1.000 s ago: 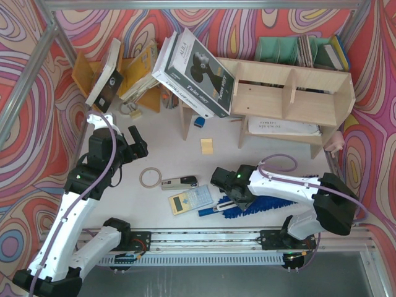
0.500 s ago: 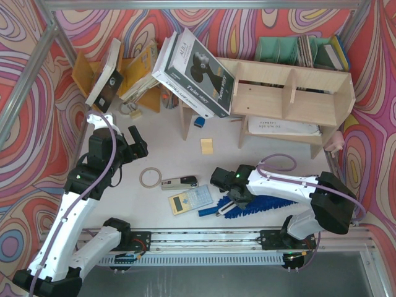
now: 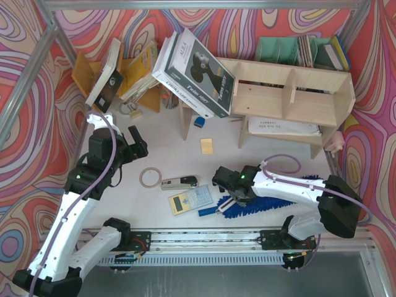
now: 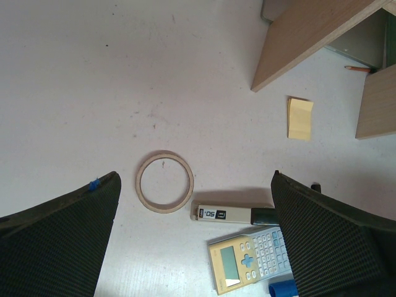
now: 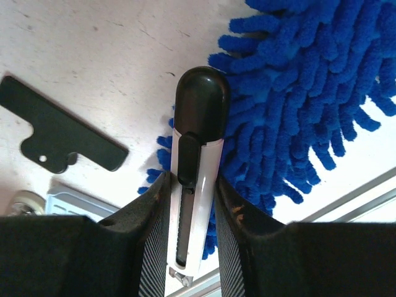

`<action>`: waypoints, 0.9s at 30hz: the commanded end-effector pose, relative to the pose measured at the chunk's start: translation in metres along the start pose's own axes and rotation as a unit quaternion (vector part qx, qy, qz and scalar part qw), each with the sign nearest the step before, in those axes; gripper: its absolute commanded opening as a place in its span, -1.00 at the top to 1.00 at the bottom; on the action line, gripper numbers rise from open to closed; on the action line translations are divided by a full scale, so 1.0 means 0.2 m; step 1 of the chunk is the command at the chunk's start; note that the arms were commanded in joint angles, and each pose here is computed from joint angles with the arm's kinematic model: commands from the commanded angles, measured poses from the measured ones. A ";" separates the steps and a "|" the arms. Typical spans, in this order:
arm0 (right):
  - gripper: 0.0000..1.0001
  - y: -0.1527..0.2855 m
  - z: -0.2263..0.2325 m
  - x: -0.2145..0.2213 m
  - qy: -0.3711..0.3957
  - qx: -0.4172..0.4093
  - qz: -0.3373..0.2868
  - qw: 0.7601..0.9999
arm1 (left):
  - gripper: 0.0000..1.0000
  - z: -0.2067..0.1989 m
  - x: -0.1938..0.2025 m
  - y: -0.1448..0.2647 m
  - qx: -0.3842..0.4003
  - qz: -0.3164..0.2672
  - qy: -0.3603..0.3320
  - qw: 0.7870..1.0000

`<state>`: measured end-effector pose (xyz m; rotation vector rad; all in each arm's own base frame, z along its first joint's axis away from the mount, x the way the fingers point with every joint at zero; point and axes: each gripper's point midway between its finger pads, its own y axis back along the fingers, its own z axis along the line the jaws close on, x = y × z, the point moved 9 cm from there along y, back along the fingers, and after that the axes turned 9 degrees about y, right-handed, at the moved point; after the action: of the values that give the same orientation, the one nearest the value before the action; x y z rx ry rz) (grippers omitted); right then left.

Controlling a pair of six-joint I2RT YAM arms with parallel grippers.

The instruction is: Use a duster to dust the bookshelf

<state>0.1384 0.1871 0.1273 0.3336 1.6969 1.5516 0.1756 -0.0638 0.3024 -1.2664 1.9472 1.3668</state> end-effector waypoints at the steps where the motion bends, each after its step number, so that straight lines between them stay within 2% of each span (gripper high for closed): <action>1: 0.70 0.02 0.02 -0.06 -0.026 -0.027 -0.041 0.998 | -0.97 0.02 0.01 0.00 -0.007 0.000 0.001 1.000; 13: 0.77 0.01 0.10 -0.15 -0.059 -0.061 -0.071 0.994 | -0.97 0.02 0.01 0.00 -0.007 0.000 0.001 1.000; 27: 0.77 -0.10 0.17 -0.29 -0.064 -0.052 -0.099 0.992 | -0.97 0.02 0.01 -0.01 -0.010 0.006 0.000 1.000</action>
<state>0.1924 0.1719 0.1313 0.2592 1.5064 1.4693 0.1757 -0.0639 0.3024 -1.2662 1.9479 1.3668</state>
